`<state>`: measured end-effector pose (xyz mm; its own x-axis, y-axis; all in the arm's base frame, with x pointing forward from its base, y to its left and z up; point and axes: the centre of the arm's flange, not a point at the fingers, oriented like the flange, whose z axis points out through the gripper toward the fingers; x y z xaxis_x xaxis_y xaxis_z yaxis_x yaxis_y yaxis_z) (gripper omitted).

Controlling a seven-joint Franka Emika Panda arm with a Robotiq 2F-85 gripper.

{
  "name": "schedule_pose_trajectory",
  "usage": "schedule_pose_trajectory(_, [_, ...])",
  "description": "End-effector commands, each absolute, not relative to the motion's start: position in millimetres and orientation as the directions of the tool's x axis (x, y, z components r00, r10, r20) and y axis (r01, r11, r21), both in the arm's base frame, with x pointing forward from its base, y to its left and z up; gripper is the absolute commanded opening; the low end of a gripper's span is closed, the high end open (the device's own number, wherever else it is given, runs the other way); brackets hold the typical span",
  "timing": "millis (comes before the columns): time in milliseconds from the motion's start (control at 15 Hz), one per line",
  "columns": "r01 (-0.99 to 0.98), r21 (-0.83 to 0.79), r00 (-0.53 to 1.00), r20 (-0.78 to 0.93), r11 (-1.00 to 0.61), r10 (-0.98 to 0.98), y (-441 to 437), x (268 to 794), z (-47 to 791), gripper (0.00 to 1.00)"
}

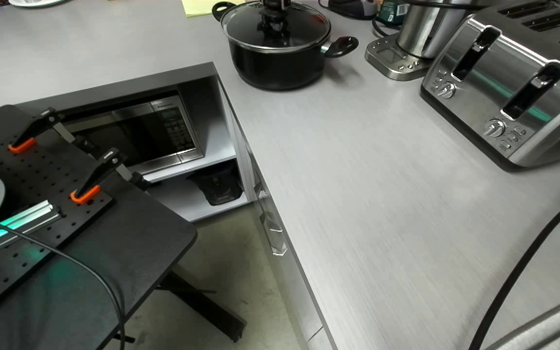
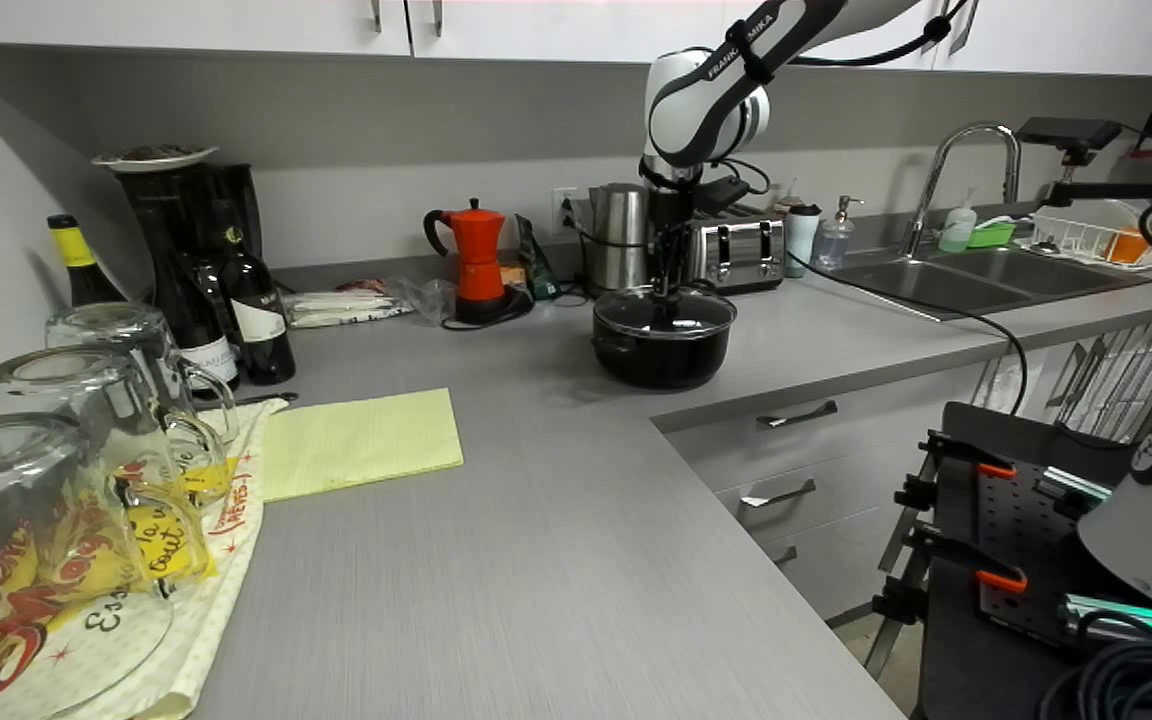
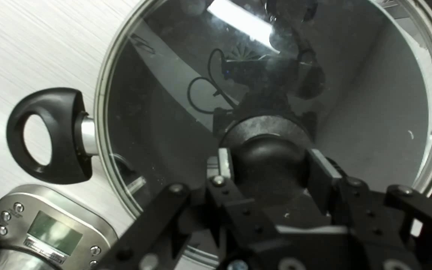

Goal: Put the glass lid on the black pot.

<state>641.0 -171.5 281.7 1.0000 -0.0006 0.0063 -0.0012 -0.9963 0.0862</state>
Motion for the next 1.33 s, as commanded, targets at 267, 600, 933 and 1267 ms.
schedule_pose_trajectory(267, [-0.008, 0.067, 1.0, 0.018, -0.998, -0.007, -180.0, 644.3, 301.4, 0.25])
schedule_pose_trajectory(600, [-0.014, 0.068, 1.0, 0.014, -0.998, -0.013, -183.3, 644.8, 299.8, 0.25])
schedule_pose_trajectory(933, [-0.013, 0.072, 1.0, 0.01, -0.997, -0.012, -182.7, 643.6, 295.5, 0.25])
schedule_pose_trajectory(1267, [-0.01, 0.081, 1.0, 0.011, -0.997, -0.01, -178.9, 646.3, 297.3, 0.25])
